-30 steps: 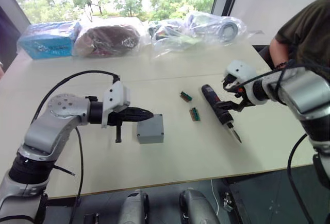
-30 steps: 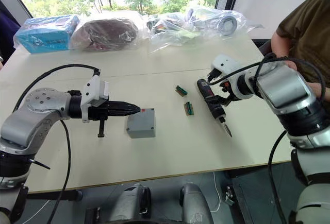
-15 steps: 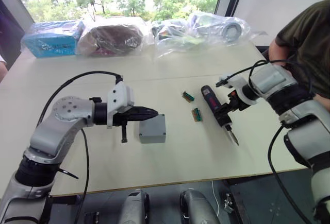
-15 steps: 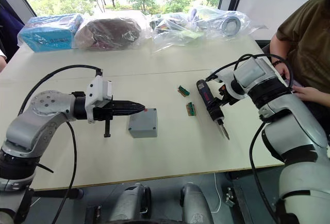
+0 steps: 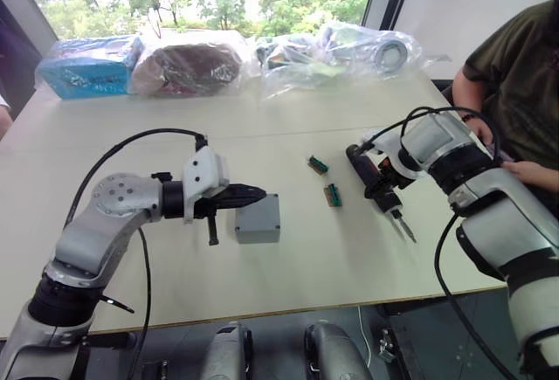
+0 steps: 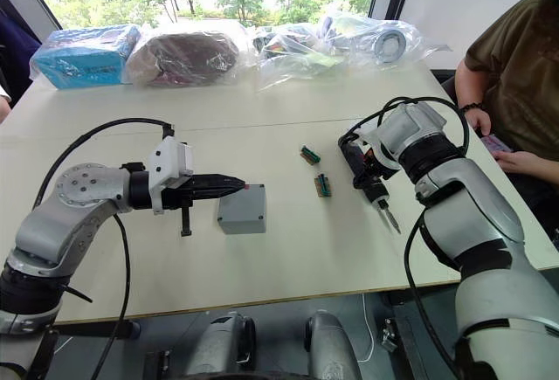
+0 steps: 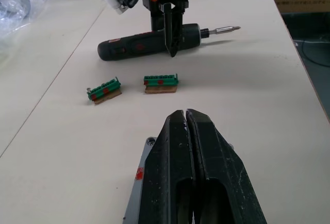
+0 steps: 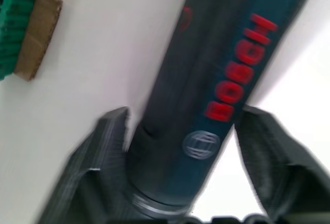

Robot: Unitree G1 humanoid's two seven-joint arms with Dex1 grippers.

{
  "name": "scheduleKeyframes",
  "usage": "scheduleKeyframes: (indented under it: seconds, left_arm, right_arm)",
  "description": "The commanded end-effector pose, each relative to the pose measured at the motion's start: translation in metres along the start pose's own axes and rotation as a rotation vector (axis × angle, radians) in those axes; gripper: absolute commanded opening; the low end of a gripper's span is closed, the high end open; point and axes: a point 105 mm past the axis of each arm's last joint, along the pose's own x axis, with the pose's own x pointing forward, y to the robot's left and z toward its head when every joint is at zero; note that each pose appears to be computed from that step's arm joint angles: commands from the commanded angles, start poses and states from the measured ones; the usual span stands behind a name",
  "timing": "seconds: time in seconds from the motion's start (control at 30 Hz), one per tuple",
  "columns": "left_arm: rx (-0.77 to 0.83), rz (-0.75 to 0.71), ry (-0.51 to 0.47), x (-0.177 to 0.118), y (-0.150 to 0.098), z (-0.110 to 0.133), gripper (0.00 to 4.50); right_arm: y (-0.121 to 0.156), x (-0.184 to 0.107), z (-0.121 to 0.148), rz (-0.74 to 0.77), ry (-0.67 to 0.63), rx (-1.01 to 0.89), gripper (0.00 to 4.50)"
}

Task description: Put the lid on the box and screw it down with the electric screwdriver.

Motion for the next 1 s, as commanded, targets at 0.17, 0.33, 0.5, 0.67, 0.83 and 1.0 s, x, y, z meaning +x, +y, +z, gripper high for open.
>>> scheduleKeyframes:
  seconds: [0.17,0.33,0.5,0.67,0.83,1.0]
  left_arm:
    - [0.052,-0.01,0.021,-0.008,0.006,0.003,0.0]
    - [0.044,-0.03,0.071,-0.016,0.009,-0.007,0.0]
    - [0.013,-0.052,0.095,-0.017,0.012,-0.015,0.0]
    - [-0.006,-0.065,0.11,-0.017,0.014,-0.021,0.0]
    - [-0.029,-0.086,0.123,-0.015,0.015,-0.029,0.0]
    - [-0.051,-0.102,0.135,-0.01,0.014,-0.038,0.0]
  right_arm:
    - [-0.006,-0.043,0.03,-0.099,-0.196,-0.004,1.86]
    - [0.042,-0.105,0.09,0.033,-0.738,-0.156,1.86]
    - [0.089,-0.154,0.106,0.09,-1.263,-0.266,1.86]
    - [0.129,-0.158,0.102,0.207,-1.47,-0.294,1.86]
    - [0.164,-0.145,0.092,0.345,-1.55,-0.318,1.86]
    - [0.18,-0.132,0.085,0.371,-1.562,-0.35,1.86]
